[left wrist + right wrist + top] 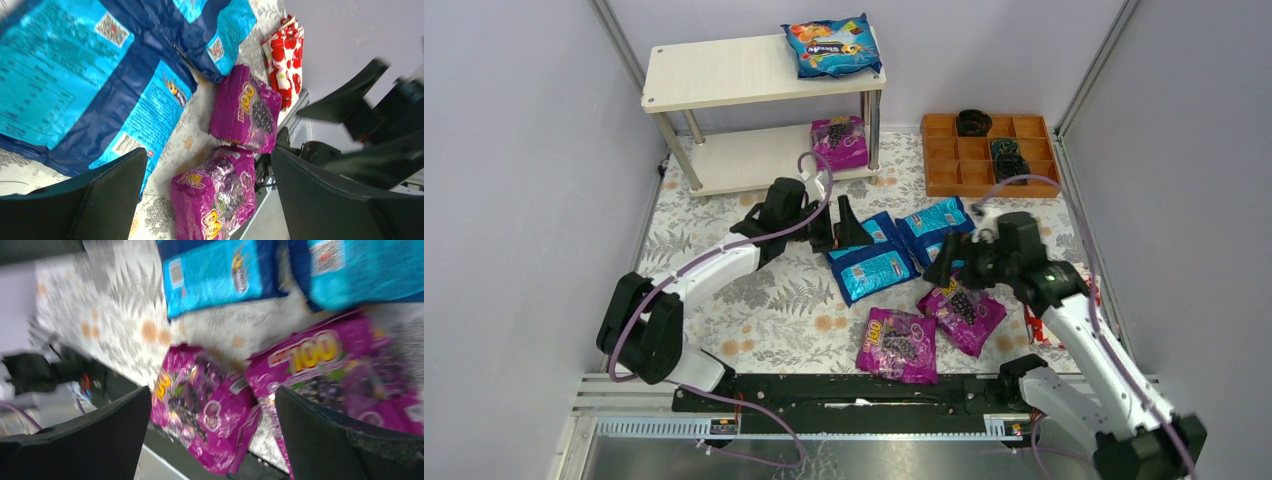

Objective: Place and organize the candy bags onto the shelf

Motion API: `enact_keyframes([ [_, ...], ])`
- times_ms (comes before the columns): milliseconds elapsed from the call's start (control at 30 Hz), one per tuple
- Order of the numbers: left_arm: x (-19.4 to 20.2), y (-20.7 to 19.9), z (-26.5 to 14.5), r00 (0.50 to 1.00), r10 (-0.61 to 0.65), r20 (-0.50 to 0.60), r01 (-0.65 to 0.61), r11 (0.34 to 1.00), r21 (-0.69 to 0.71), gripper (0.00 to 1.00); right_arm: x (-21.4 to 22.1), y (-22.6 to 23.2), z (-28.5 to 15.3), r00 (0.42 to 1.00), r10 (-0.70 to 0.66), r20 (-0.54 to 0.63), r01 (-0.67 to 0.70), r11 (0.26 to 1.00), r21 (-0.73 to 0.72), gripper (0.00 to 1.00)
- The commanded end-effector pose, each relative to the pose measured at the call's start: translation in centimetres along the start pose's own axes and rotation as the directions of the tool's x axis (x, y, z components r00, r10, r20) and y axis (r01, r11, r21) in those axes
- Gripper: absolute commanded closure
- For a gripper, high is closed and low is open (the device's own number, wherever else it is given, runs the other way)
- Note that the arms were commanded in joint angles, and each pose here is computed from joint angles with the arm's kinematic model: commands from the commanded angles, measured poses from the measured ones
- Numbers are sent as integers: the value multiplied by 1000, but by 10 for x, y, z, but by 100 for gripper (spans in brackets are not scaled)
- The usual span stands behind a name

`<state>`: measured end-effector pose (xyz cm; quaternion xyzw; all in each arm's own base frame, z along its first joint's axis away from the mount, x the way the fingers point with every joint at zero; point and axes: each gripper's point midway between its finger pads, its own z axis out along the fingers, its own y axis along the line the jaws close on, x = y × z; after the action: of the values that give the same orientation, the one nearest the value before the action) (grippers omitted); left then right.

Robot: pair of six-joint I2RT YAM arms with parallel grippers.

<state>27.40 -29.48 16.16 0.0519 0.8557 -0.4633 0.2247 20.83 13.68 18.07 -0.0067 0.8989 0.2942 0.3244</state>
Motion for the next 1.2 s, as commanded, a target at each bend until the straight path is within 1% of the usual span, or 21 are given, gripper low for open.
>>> enact_keyframes([
  [0, -54, -43, -23, 975, 128, 179, -133, 991, 15, 1, 33, 35, 14, 985, -98, -142, 96, 995, -20, 0],
  [100, -68, -39, -35, 955, 183, 233, -172, 983, -70, 1, 57, 42, 24, 975, -79, -207, 79, 997, -11, 0],
  [200, -76, -34, -45, 934, 245, 261, -213, 966, -144, 1, 84, 34, 28, 958, -59, -281, 80, 995, 65, 0],
  [333, -87, -28, -53, 910, 308, 277, -253, 942, -219, 1, 114, 16, 21, 933, 9, -360, 63, 980, 186, 0],
  [467, -93, -30, -59, 894, 344, 289, -282, 930, -235, 1, 145, 7, 18, 894, 70, -443, 30, 976, 215, 0],
  [600, -98, -41, -64, 879, 380, 289, -324, 919, -222, 1, 165, 1, 26, 862, 84, -500, 45, 970, 241, 0],
  [700, -96, -45, -65, 858, 423, 291, -354, 898, -262, 1, 165, 11, 44, 867, 86, -490, 25, 976, 217, 0],
  [733, -93, -46, -64, 851, 438, 290, -366, 891, -270, 1, 162, 19, 53, 873, 88, -480, 5, 982, 189, 0],
  [833, -83, -51, -64, 840, 461, 286, -387, 879, -278, 1, 155, 46, 82, 883, 101, -458, -58, 993, 107, 4],
  [900, -77, -54, -66, 831, 479, 284, -395, 866, -305, 1, 147, 59, 104, 899, 94, -427, -63, 994, 87, 7],
  [1000, -73, -56, -74, 821, 493, 288, -387, 851, -354, 1, 127, 74, 135, 928, 47, -369, -13, 996, 93, 11],
  [1167, -68, -65, -92, 802, 503, 321, -382, 846, -371, 1, 95, 80, 181, 943, -77, -323, 133, 979, 153, 13],
])
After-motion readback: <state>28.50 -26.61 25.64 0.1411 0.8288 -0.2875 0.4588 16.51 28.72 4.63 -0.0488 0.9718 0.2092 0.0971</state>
